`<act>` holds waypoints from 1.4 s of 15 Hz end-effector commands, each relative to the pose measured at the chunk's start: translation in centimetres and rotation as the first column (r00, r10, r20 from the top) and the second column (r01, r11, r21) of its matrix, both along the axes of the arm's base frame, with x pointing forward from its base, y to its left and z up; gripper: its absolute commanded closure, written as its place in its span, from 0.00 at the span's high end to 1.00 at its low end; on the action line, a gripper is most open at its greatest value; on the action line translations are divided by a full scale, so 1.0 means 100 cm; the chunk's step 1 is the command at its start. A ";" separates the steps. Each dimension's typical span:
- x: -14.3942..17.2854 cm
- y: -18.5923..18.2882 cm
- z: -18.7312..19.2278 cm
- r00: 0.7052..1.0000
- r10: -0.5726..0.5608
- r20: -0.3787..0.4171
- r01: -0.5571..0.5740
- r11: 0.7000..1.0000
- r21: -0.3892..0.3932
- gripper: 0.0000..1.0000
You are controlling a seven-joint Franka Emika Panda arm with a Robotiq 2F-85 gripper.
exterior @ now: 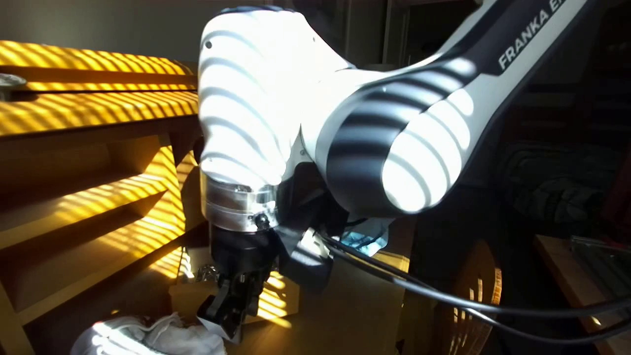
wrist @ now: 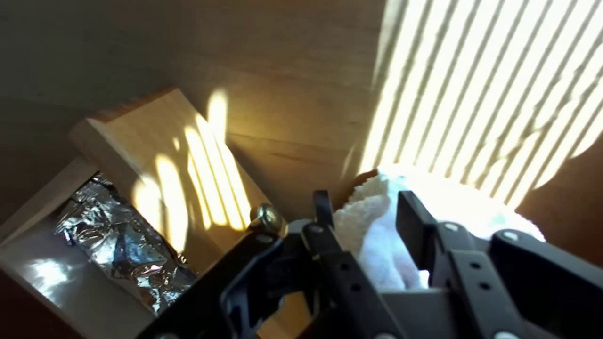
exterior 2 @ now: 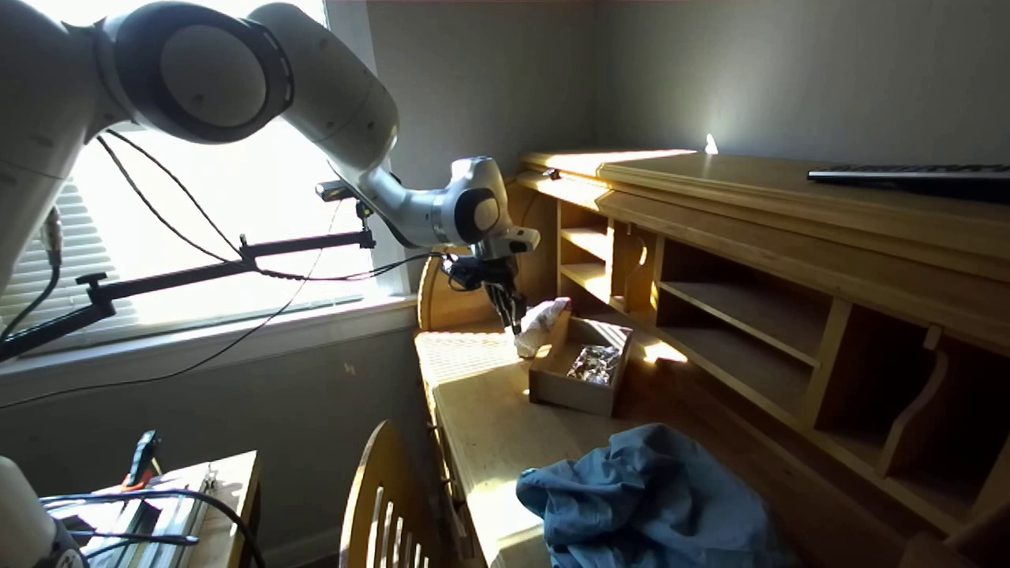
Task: Open the top drawer on the right, remove the top drawer on the left and put it on the table
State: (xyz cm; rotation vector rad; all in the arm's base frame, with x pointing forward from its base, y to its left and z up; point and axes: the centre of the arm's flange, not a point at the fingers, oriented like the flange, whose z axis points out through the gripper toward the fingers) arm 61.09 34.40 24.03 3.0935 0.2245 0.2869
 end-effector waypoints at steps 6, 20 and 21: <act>-0.047 -0.015 0.149 0.971 -0.048 -0.234 0.066 0.996 0.067 1.00; -0.061 -0.029 0.204 0.955 -0.162 -0.249 0.163 0.986 -0.015 1.00; -0.061 -0.029 0.203 0.954 -0.162 -0.251 0.163 0.986 -0.016 1.00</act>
